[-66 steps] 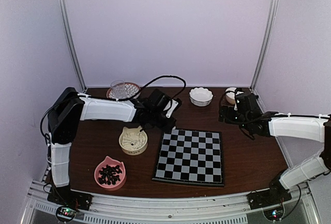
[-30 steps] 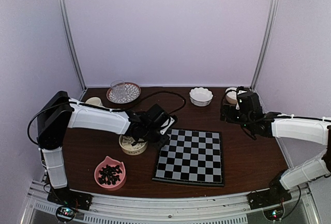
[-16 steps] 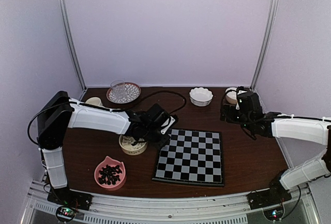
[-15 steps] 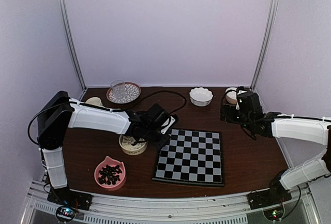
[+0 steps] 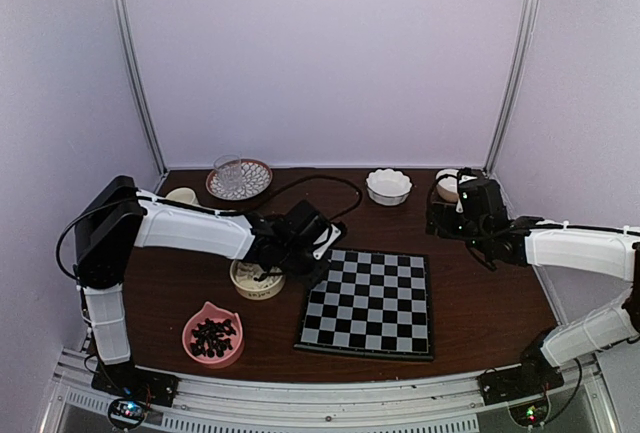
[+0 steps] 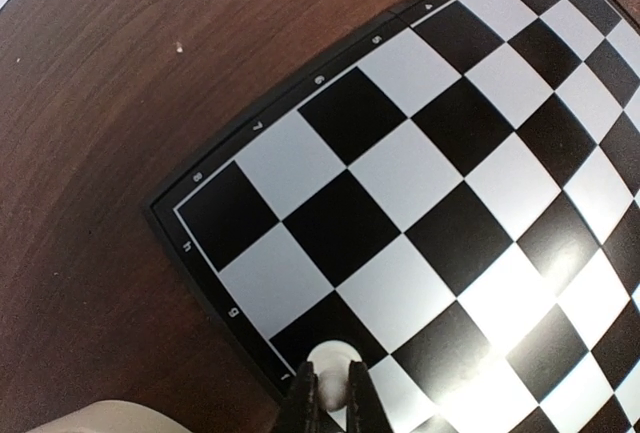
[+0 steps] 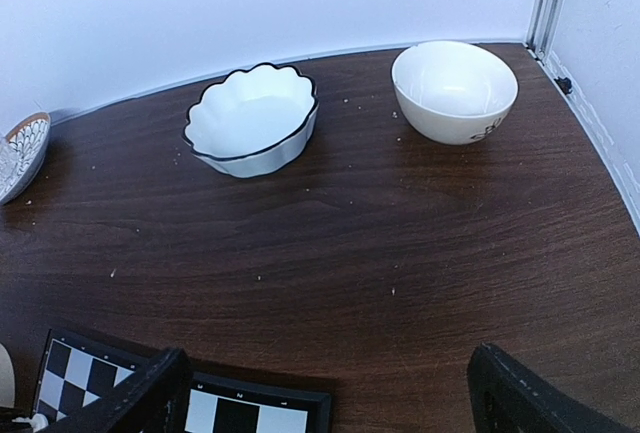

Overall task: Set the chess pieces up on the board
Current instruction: Place the bishop on c1.

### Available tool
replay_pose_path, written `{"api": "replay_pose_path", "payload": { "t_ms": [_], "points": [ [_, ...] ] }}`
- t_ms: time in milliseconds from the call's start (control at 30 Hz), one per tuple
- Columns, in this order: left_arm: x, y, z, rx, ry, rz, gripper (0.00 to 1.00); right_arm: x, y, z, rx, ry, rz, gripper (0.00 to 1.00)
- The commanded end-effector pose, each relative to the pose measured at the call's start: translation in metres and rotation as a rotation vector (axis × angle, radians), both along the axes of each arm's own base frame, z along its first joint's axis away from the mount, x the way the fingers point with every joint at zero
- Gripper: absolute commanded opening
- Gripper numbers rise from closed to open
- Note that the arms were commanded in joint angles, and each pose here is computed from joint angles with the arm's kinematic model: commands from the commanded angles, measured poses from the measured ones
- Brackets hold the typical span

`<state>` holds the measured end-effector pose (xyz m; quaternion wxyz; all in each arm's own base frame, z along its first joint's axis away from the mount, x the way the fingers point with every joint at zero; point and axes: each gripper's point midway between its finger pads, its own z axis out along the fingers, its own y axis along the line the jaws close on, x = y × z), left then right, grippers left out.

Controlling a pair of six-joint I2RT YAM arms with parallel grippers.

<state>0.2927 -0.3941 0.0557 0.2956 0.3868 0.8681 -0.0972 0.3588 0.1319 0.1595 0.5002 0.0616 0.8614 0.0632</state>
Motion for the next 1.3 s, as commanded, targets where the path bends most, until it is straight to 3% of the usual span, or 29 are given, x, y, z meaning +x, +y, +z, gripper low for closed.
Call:
{"api": "replay_pose_path", "payload": {
  "t_ms": [0,633,1033,1267],
  "points": [
    [0.006,-0.013,0.006,-0.037,-0.009,-0.022,0.00,-0.003,-0.002,0.000,-0.025,0.002,-0.003,0.99],
    [0.013,-0.009,0.002,0.010,-0.033,-0.009,0.01,-0.003,-0.001,0.000,-0.023,0.003,0.000,0.99],
    [0.014,-0.006,0.006,0.024,-0.039,-0.001,0.30,-0.003,-0.001,0.000,-0.024,0.003,0.004,0.99],
    [0.009,-0.006,0.020,-0.007,-0.031,-0.008,0.38,-0.003,0.000,0.001,-0.024,0.002,0.006,0.99]
  ]
}}
